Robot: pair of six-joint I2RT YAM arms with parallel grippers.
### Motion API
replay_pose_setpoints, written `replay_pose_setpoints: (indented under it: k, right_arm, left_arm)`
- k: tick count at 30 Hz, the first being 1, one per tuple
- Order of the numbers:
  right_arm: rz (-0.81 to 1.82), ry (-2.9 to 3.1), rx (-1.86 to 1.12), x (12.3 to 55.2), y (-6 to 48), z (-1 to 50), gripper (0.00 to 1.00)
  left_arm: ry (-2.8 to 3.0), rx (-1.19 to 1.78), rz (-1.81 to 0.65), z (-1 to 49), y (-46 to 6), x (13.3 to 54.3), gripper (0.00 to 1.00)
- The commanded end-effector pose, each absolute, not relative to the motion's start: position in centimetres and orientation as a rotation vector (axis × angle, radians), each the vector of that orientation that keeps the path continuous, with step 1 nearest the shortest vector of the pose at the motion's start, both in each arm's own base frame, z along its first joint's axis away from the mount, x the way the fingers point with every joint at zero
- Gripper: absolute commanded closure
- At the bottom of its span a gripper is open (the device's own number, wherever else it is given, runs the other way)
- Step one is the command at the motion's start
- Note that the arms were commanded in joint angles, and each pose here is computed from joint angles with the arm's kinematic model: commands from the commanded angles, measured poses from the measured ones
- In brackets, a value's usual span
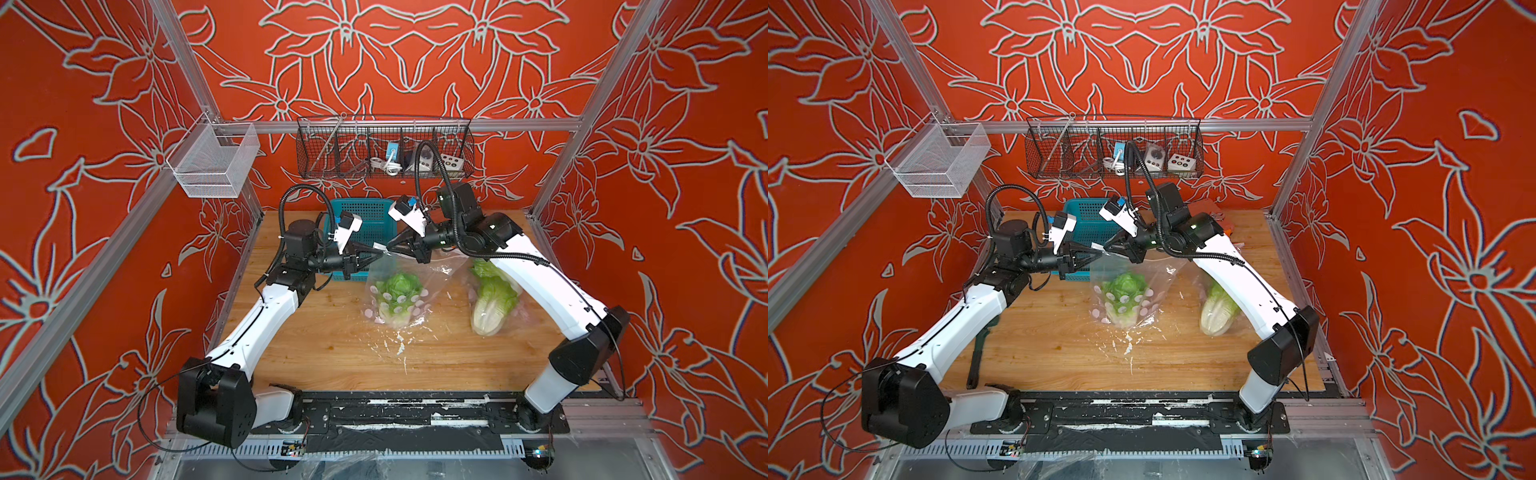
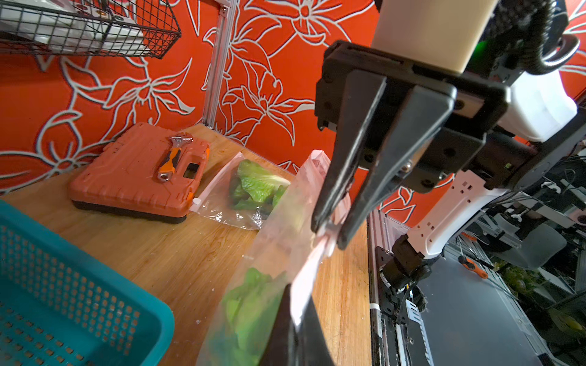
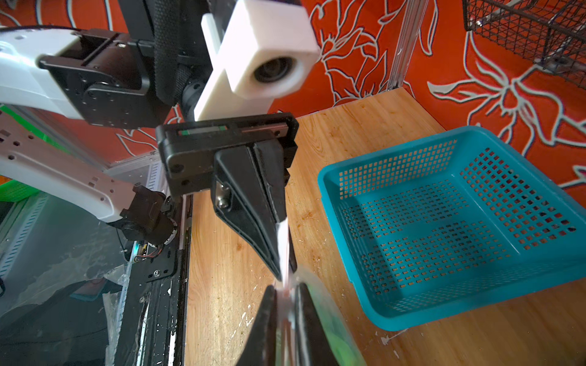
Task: Put the chinese cabbages into a zipper bag and zip it
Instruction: Zip the zipper on the zipper food storage bag.
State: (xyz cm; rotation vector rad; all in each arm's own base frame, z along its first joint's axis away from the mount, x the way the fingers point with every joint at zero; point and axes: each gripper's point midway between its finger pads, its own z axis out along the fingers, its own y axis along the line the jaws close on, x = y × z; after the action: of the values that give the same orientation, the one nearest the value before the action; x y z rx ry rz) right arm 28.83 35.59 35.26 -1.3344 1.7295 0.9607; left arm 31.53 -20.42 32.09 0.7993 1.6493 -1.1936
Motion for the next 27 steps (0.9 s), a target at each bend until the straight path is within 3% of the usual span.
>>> replay_pose_setpoints:
  k: [1, 5, 9, 14, 23, 27]
  right_arm:
    - [0.887, 1.724, -1.336, 29.1, 34.3, 35.3, 1.0]
    - [0.841, 1.762, -1.312, 29.7, 33.2, 34.9, 1.0]
    - [0.795, 1.815, -1.225, 30.8, 31.3, 34.5, 1.0]
    - [0.728, 1.913, -1.11, 32.8, 29.0, 33.0, 1.0]
    - [0.772, 1.984, -1.0, 34.5, 27.9, 32.5, 1.0]
    - [0.671, 2.034, -0.98, 35.5, 26.5, 31.8, 1.0]
  left_arm:
    - [1.602, 0.765, -1.147, 33.5, -19.3, 31.9, 1.0]
    - [1.632, 0.683, -1.08, 33.4, -17.9, 33.2, 1.0]
    - [1.729, 0.408, -0.936, 31.9, -13.4, 36.5, 1.0]
    - [1.779, 0.206, -0.849, 30.2, -9.3, 37.8, 1.0]
    - [1.77, 0.206, -0.907, 30.0, -9.5, 37.4, 1.0]
    - [1.795, 0.185, -0.859, 29.5, -8.9, 37.7, 1.0]
